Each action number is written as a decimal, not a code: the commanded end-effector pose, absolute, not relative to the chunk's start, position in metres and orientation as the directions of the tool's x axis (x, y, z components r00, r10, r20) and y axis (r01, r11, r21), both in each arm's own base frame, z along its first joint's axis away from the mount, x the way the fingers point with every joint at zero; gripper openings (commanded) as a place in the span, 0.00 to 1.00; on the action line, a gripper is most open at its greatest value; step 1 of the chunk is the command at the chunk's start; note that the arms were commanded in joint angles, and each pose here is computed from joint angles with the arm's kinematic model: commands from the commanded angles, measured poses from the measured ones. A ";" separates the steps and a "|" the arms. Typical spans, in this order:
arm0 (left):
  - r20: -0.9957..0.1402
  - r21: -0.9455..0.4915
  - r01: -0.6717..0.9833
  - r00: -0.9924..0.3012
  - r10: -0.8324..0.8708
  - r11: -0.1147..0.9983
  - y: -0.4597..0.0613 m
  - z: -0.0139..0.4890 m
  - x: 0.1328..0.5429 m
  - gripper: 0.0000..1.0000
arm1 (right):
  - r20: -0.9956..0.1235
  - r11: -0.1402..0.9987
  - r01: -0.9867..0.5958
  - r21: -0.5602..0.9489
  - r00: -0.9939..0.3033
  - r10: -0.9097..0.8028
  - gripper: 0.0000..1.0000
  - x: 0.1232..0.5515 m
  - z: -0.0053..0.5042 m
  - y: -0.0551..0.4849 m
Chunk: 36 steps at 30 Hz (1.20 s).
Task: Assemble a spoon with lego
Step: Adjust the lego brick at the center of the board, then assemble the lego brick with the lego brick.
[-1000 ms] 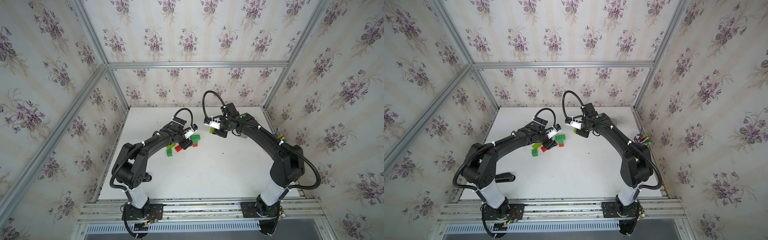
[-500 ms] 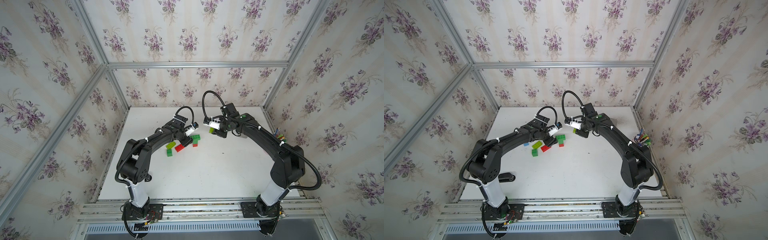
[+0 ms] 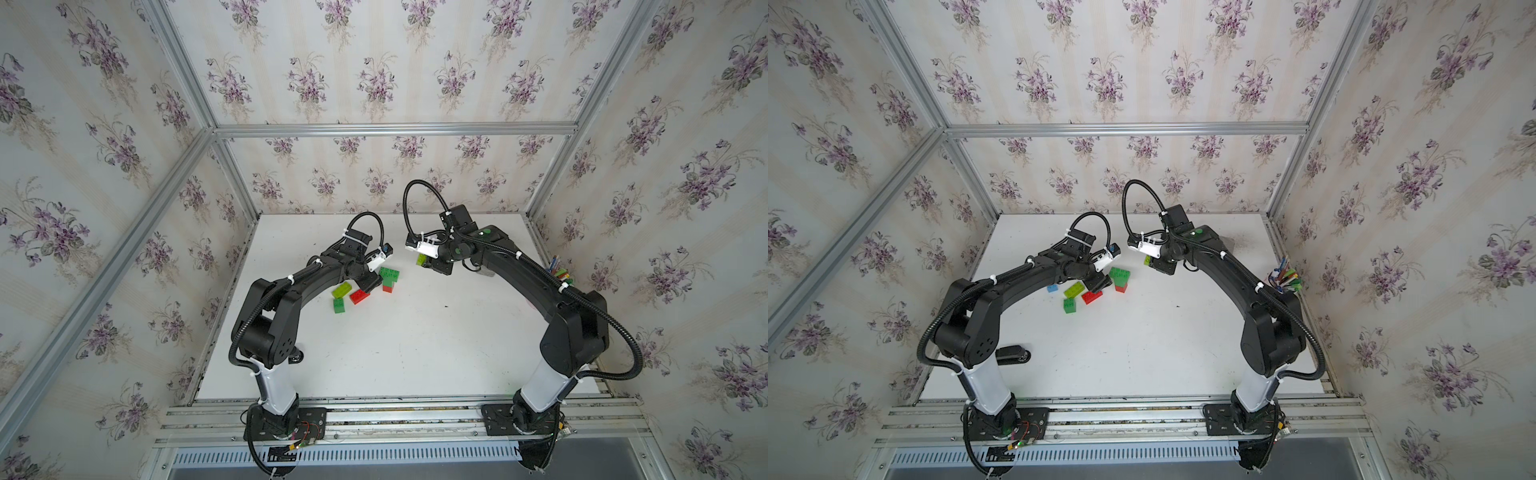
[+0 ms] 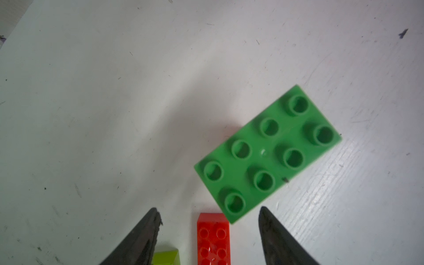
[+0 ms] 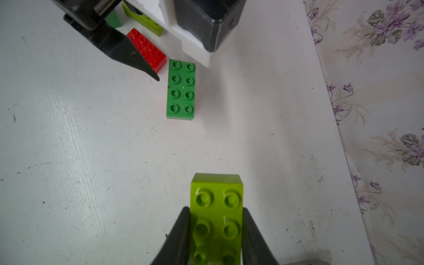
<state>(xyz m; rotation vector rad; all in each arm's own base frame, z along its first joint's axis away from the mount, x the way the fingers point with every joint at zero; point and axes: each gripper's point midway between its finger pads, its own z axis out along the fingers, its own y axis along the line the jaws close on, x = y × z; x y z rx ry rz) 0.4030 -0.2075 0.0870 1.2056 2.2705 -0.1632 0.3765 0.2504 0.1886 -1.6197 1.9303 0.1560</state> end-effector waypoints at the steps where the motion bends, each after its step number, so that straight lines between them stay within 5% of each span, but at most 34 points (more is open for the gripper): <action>1: -0.572 0.165 0.814 -0.380 0.727 0.556 -0.208 0.098 0.391 0.69 | -0.520 0.231 -0.939 -0.253 -0.070 -0.851 0.20 0.372 0.183 0.263; 5: -0.649 0.209 0.841 -0.262 0.714 0.499 -0.208 0.122 0.365 0.71 | -0.536 0.218 -0.952 -0.215 -0.072 -0.841 0.21 0.365 0.181 0.292; 16: -0.680 0.247 0.852 -0.187 0.709 0.461 -0.195 0.129 0.330 0.71 | -0.522 0.267 -0.959 -0.096 -0.180 -0.834 0.21 0.368 0.162 0.350; 36: -0.697 0.242 0.855 -0.175 0.695 0.458 -0.188 0.131 0.322 0.72 | -0.411 0.249 -0.965 -0.082 -0.195 -0.890 0.21 0.379 0.137 0.349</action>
